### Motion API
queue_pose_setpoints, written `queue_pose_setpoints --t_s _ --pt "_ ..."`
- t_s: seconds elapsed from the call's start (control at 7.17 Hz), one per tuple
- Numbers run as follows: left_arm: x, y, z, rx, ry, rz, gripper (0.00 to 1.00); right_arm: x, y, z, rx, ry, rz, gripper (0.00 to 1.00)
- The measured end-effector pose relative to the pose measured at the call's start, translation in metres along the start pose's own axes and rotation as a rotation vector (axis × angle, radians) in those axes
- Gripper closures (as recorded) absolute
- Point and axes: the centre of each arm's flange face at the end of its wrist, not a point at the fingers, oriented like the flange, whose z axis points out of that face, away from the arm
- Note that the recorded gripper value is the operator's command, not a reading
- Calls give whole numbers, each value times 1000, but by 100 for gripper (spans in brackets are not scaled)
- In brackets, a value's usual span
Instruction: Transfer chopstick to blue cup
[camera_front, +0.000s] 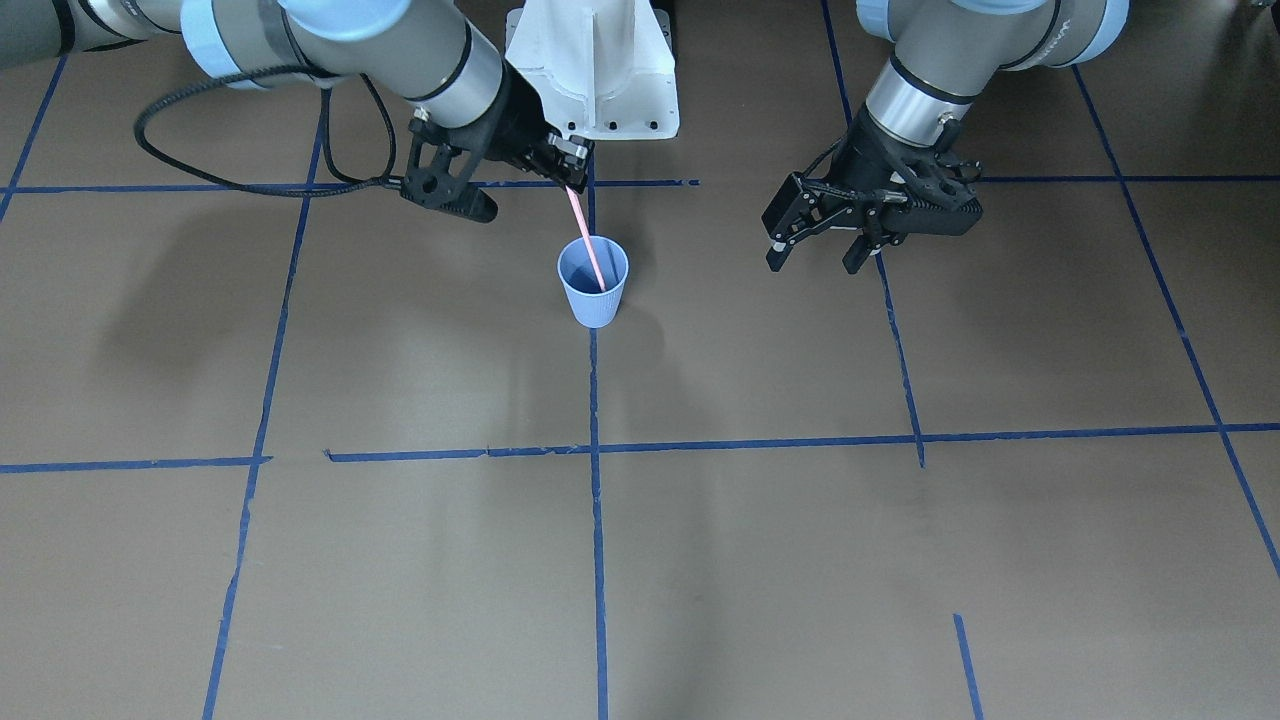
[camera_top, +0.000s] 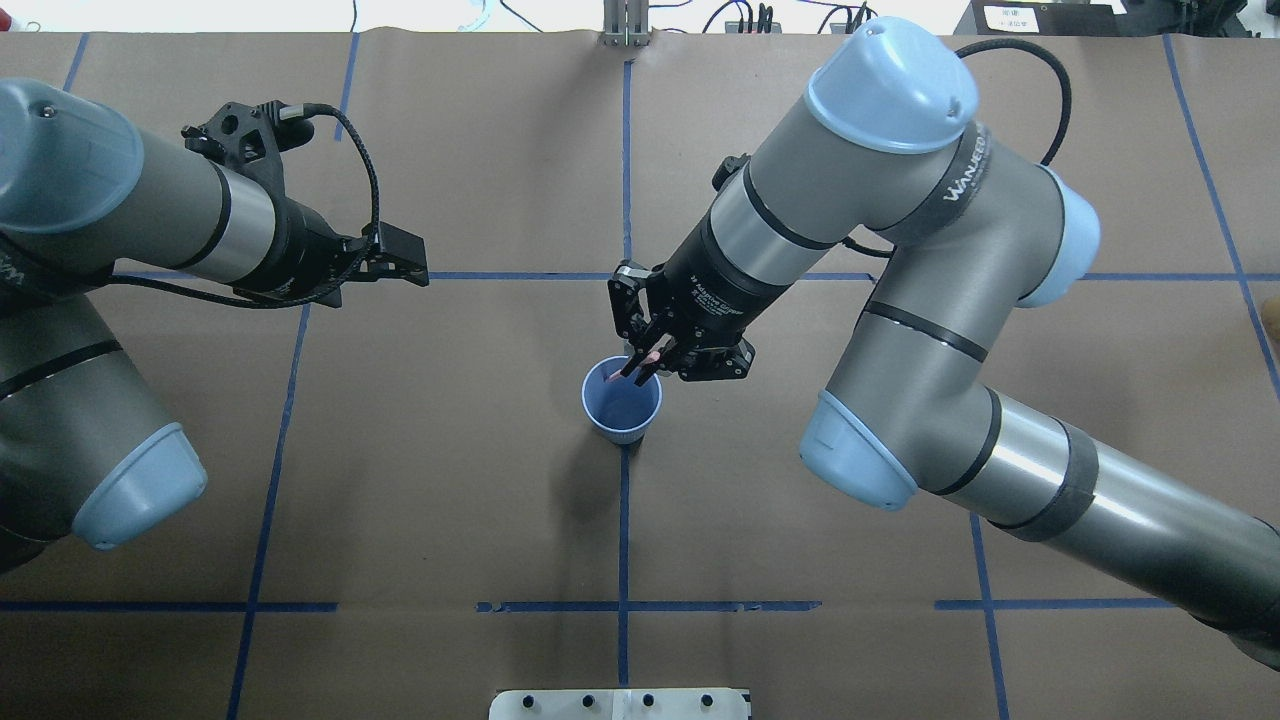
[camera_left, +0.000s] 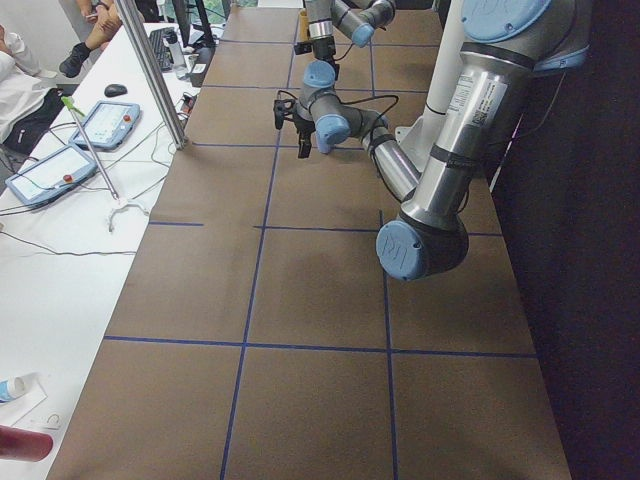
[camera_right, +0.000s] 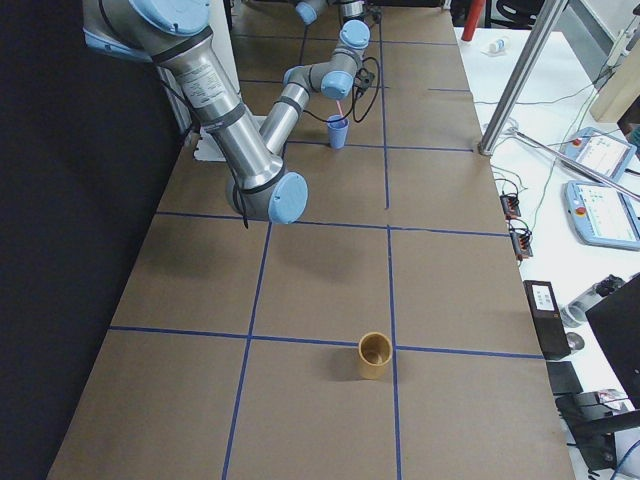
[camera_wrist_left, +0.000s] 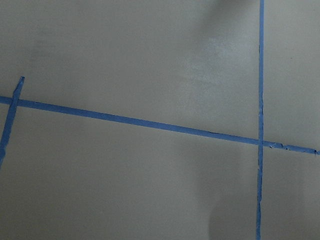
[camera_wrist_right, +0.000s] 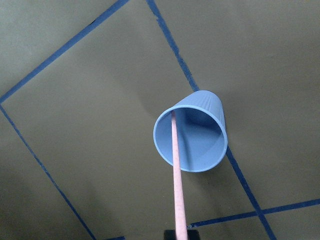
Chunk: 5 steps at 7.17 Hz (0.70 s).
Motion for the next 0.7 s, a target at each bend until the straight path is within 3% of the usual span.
queue_pose_setpoints --t_s 0.28,0.42,0.7 --pt "0 0 0 -1 0 1 0 -5 -3 3 1 -4 8 1" --pt "-2 -1 0 -1 -3 8 0 -4 -5 -12 9 -22 17 0" --pt "-34 -1 5 -12 -47 69 0 38 -38 -73 42 -55 58 0"
